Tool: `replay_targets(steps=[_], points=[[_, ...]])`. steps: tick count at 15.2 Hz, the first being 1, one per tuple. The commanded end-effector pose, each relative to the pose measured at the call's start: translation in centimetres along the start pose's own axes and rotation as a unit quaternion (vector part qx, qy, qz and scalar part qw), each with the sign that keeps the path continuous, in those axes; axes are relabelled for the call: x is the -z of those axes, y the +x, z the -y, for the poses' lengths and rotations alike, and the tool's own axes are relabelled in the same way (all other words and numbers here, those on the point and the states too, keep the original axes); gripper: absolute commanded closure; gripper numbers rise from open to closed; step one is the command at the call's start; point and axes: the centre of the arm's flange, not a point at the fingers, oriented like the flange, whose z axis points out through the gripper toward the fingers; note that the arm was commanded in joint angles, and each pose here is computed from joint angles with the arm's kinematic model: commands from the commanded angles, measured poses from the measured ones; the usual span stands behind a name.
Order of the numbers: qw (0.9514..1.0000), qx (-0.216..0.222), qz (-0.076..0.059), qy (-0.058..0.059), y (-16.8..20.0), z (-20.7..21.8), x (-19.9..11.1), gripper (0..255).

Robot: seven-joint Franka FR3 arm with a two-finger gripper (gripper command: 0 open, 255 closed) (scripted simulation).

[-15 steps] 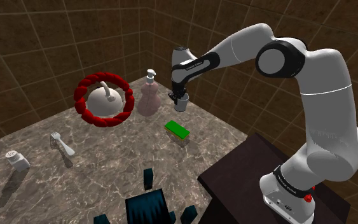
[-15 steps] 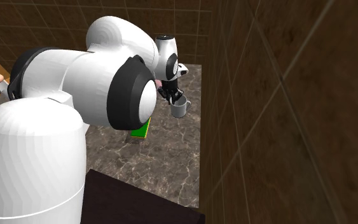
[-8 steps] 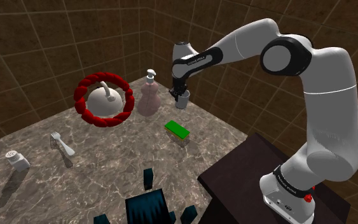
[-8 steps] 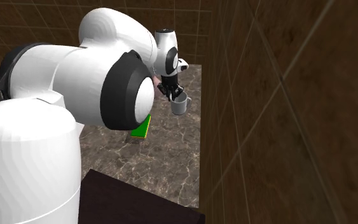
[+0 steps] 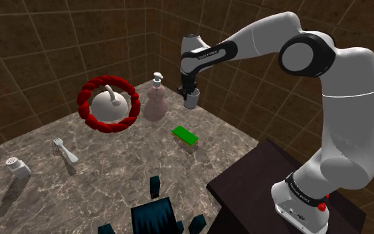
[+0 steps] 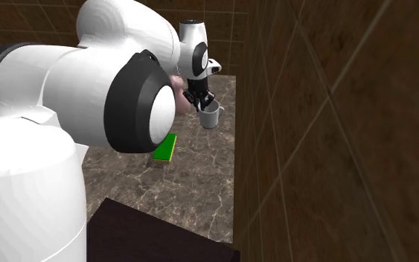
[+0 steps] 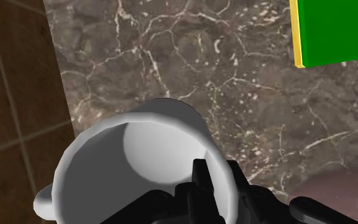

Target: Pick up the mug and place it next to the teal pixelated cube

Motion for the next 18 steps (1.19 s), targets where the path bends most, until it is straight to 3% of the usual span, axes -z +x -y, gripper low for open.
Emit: replay_targets(steps=[1,18], points=[[1.0,0.0,0.0,0.0,-0.1,-0.1,1.2,255],[1.0,0.0,0.0,0.0,-0.6,-0.7,10.1,255]])
